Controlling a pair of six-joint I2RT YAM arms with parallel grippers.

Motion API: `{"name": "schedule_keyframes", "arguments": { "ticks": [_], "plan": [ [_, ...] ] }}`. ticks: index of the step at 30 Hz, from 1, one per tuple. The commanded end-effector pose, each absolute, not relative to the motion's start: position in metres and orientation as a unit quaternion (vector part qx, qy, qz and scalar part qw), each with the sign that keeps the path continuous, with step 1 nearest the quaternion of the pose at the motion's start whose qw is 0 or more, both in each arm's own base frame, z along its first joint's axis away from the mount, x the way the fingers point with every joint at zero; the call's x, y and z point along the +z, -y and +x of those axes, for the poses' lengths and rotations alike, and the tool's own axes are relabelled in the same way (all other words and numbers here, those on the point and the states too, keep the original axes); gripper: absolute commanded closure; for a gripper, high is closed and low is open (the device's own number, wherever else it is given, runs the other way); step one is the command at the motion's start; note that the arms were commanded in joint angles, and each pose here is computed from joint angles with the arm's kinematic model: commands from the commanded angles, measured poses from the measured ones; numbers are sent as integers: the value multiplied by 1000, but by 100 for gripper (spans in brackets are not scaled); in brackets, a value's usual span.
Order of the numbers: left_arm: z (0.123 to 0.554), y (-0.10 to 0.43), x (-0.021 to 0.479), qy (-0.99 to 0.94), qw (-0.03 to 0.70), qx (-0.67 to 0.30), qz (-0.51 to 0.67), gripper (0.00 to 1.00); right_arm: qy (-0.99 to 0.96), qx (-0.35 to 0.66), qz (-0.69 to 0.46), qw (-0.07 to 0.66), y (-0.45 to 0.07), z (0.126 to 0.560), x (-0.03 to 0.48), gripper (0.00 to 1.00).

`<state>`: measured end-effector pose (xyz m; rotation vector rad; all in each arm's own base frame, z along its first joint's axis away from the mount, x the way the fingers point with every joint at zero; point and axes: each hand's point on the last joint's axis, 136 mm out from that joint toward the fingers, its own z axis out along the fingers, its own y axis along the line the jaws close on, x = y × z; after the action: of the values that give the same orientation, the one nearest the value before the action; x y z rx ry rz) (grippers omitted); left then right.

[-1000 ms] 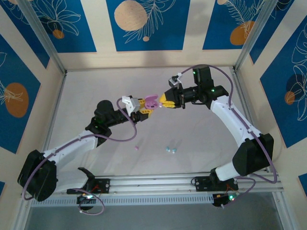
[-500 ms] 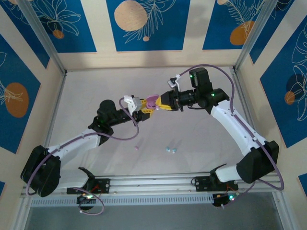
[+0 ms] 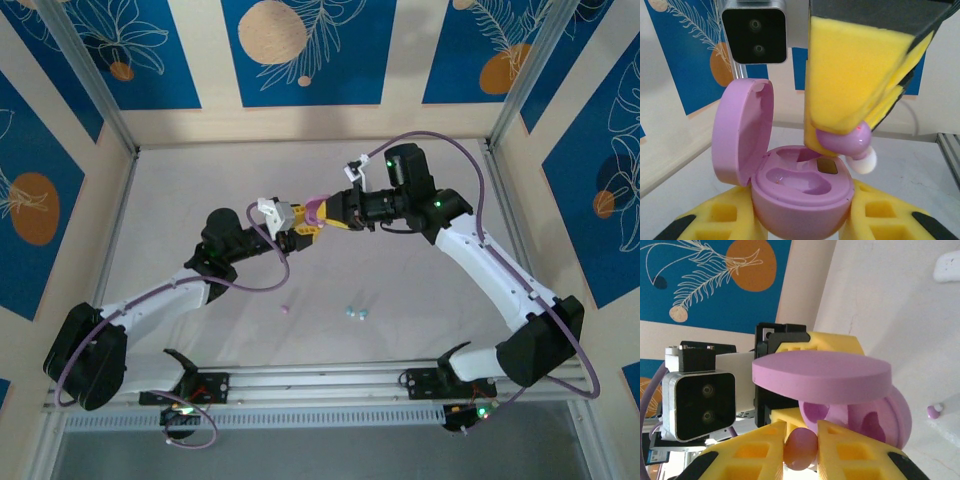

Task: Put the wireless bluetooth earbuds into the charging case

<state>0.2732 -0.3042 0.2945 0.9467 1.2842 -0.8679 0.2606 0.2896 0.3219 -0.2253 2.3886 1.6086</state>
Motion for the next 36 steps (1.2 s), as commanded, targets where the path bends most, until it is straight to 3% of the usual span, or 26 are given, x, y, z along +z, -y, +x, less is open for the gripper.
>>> {"name": "schedule_keyframes", "arguments": {
  "ticks": [1,36],
  "plan": [
    [266,313,316,-523,629,-392,421,75,-813,557,-80,148,-290,260,331,79],
    [265,314,329,-509,640,-407,408,75,-838,499,-73,208,-301,273,312,79]
  ]
}}
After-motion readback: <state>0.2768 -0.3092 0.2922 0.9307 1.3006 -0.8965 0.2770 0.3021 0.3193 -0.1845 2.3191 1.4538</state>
